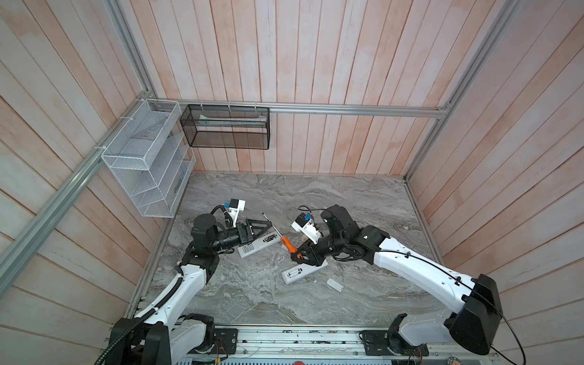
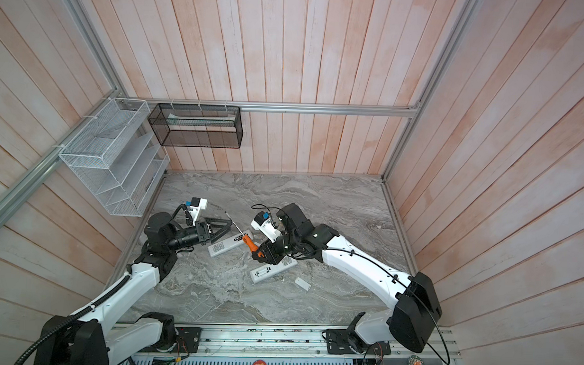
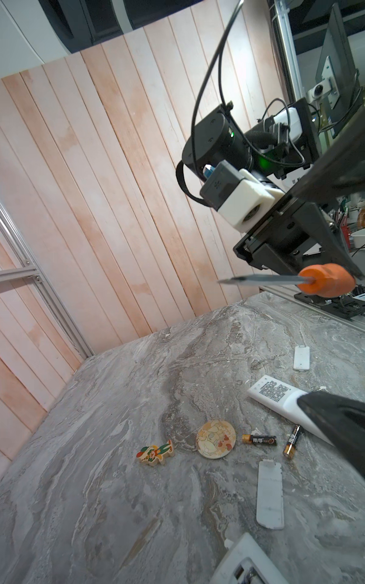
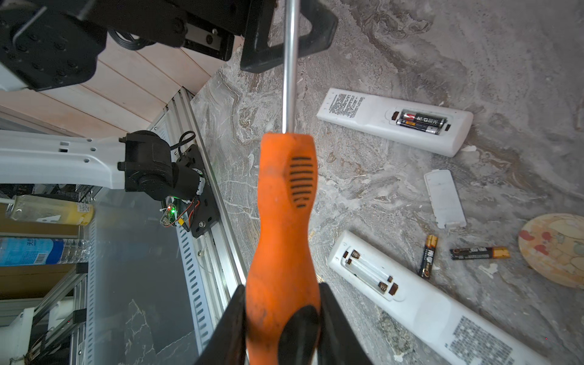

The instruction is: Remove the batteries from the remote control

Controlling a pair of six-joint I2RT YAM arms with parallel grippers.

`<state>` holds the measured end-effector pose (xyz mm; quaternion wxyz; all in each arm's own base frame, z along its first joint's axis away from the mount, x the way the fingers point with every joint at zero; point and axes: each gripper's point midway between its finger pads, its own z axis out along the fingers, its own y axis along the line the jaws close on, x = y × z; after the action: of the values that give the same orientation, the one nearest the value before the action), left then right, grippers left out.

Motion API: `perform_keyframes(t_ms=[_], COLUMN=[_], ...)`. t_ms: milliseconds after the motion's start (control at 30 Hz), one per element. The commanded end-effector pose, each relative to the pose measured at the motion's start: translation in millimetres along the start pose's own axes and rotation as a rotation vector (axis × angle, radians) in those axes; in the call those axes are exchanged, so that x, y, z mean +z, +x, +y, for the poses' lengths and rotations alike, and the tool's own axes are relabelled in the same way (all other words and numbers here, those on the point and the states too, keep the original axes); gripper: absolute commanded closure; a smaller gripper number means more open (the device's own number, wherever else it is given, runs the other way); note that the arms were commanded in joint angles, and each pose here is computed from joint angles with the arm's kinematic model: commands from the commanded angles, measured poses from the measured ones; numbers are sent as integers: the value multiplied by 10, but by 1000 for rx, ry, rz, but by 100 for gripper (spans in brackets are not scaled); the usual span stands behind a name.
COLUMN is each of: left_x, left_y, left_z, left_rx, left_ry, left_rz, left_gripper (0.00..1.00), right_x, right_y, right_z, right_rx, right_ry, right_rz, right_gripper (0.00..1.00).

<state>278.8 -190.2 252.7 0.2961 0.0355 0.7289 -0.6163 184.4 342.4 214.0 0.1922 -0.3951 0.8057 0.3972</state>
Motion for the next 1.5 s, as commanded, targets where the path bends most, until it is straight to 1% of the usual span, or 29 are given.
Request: perform_keyframes(t_ms=[0, 100, 233, 300, 367, 600, 700, 767, 867, 967, 1033, 1067, 1100, 1167, 1267, 1333, 1467], left_x=[66, 84, 98, 106, 115, 130, 127, 123, 117, 111, 101, 96, 89, 66, 24, 0, -56], left_y=[-143, -158, -153, -150, -136, -105, -112, -131, -169, -228, -302, -340, -379, -457, -552, -591, -616], left_z=[-190, -207, -218, -232, -241, -208, -205, -208, -211, -215, -249, -257, -264, -293, -296, -280, -238], left_rx=[59, 59, 58, 57, 56, 36, 27, 23, 10, -9, -18, -26, -34, -55, -102, -140, -199], left_ry=[40, 43, 46, 52, 56, 55, 54, 52, 50, 47, 54, 55, 57, 75, 99, 110, 120], left_rz=[-25, -36, -38, -37, -33, -21, -28, -40, -62, -93, -129, -148, -171, -221, -292, -329, -388], left_gripper=[17, 33, 52, 65, 73, 92, 96, 98, 99, 100, 100, 100, 100, 100, 100, 100, 100], right_x=[-32, -34, -19, -14, -13, -8, -36, -75, -199, -388, -555, -615, -678, -744, -724, -689, -645], right_y=[-172, -159, -127, -120, -129, -153, -184, -222, -335, -482, -572, -589, -601, -622, -657, -690, -783], right_z=[148, 128, 118, 102, 96, 67, 30, -9, -57, -147, -311, -371, -389, -336, -222, -160, -136], right_rx=[-31, -30, -29, -27, -29, -30, -30, -26, 5, 60, 157, 204, 245, 303, 322, 306, 304], right_ry=[-42, -31, -30, -25, -21, -6, 24, 43, 40, 58, 96, 85, 44, -76, -195, -240, -272], right_rz=[-40, -41, -36, -34, -36, -47, -70, -97, -175, -291, -409, -462, -511, -587, -611, -599, -606], right_gripper=[89, 89, 89, 89, 89, 88, 83, 78, 58, 37, 18, 11, 4, 2, 2, 2, 2])
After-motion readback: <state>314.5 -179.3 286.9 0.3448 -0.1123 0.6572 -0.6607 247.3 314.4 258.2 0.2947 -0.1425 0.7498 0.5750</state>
